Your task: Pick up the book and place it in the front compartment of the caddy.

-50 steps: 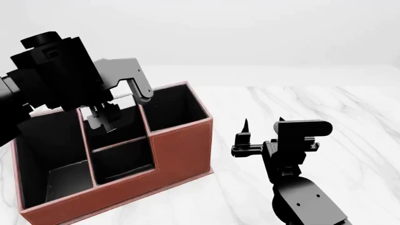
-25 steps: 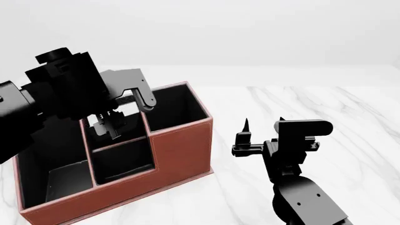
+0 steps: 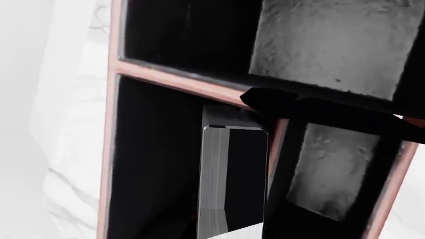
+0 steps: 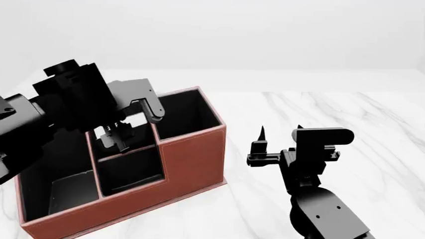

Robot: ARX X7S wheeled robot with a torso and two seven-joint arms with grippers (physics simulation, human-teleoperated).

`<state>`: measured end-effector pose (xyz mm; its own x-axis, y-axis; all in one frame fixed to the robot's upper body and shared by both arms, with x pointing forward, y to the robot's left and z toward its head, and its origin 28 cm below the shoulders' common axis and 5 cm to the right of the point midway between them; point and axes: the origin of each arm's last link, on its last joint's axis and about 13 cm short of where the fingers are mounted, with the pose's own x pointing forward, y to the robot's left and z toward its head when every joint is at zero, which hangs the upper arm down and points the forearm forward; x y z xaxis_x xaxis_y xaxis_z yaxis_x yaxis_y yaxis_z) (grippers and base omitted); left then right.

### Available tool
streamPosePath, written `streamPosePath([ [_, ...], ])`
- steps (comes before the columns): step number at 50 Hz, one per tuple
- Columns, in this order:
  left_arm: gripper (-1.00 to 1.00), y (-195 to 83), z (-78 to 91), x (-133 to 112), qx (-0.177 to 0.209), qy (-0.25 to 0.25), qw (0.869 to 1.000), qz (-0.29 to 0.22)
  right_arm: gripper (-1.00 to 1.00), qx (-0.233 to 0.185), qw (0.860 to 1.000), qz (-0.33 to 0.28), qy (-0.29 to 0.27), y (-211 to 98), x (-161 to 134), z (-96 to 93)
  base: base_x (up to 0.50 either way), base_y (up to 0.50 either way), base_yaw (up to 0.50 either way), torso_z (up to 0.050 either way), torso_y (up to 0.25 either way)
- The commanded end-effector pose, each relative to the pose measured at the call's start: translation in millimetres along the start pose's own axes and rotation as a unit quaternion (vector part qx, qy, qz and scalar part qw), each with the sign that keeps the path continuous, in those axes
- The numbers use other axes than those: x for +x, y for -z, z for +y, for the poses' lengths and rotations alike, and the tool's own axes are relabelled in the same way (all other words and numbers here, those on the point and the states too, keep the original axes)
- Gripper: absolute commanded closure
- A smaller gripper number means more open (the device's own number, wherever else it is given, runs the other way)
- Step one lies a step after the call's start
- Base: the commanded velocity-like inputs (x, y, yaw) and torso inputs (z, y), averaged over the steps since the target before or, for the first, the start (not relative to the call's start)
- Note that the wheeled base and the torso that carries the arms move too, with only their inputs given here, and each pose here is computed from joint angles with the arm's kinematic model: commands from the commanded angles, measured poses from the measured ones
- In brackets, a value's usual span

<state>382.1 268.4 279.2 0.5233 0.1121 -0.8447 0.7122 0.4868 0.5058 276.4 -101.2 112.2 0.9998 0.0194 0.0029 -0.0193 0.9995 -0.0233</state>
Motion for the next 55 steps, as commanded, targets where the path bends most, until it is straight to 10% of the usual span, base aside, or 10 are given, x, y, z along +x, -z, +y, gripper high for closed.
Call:
streamPosePath([
  [1, -1.0, 0, 6.8, -6, -0.004, -0.032, 0.999, 0.002, -1.0, 0.0, 1.0, 0.0, -0.001, -1, 0, 0.2, 0.0, 0.0, 0.0, 0.0, 0.0],
  [41, -1.0, -8, 15.0, -123, -0.01, -0.107, 0.994, -0.028, -1.0, 0.004, 1.0, -0.008, -0.005, -7, -5, 1.3, 0.0, 0.0, 0.0, 0.0, 0.0],
  [55, -1.0, 14, -43.6, -122, -0.113, -0.155, 0.972, -0.136, -1.0, 0.005, 1.0, -0.016, -0.009, -12, -6, 4.5, 0.0, 0.0, 0.0, 0.0, 0.0],
])
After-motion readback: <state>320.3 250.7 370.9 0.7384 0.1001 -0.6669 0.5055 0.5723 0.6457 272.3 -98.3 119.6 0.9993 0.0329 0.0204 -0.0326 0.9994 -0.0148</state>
